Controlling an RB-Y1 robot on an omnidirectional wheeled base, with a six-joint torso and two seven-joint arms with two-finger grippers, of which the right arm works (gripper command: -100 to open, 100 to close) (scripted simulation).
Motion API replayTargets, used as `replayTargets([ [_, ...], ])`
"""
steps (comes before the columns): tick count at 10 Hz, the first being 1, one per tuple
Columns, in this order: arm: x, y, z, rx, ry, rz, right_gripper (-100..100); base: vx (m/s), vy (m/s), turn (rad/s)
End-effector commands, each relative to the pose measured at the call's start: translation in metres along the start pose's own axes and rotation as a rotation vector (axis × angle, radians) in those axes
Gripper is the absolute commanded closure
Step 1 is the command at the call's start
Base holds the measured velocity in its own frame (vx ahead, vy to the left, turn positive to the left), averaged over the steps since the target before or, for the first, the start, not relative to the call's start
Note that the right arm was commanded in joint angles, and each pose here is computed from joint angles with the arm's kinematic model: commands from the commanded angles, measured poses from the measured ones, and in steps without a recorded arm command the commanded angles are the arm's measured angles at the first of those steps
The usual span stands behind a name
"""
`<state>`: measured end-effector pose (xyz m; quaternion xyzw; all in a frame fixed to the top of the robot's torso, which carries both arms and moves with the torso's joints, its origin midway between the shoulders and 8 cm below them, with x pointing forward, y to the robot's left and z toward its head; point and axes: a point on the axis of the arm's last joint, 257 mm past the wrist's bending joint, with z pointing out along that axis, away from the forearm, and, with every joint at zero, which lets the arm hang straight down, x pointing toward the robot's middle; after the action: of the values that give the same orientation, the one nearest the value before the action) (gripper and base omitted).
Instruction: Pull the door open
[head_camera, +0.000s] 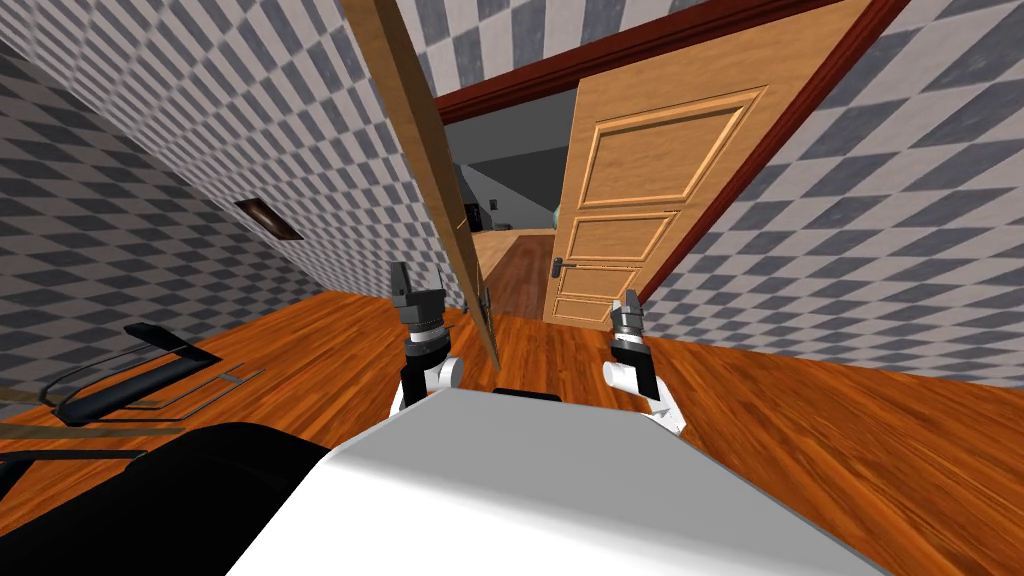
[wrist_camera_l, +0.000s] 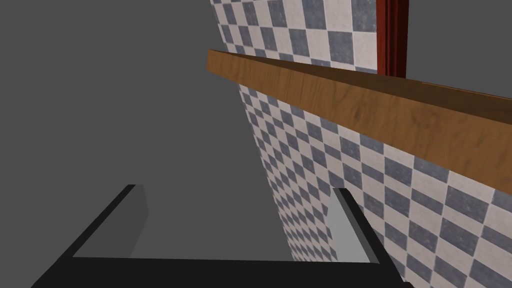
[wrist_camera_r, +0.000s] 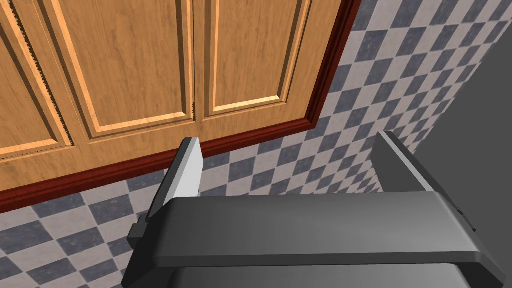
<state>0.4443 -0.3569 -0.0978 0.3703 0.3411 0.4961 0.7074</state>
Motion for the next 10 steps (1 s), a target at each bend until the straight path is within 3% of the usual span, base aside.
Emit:
replayTargets([
  [1, -0.005, -0.011, 0.0068, 0.011, -0.013, -0.015, -100, 0.082, -0.043, 0.093],
  [2, -0.005, -0.017, 0.0048, 0.024, -0.013, -0.015, -100, 0.050, -0.032, 0.029],
  [4, -0.010, -0.030, 0.0127, 0.041, -0.030, -0.030, -100, 0.068, -0.038, 0.075],
  [5, -0.010, -0.035, 0.0110, 0.050, -0.030, -0.031, -100, 0.059, -0.032, 0.039],
  [7, -0.015, -0.048, 0.0188, 0.068, -0.048, -0.043, -100, 0.063, -0.031, 0.075],
  [8, -0.015, -0.053, 0.0169, 0.079, -0.048, -0.043, -100, 0.054, -0.034, 0.037],
  [10, -0.019, -0.066, 0.0247, 0.097, -0.066, -0.053, -100, 0.069, -0.042, 0.072],
])
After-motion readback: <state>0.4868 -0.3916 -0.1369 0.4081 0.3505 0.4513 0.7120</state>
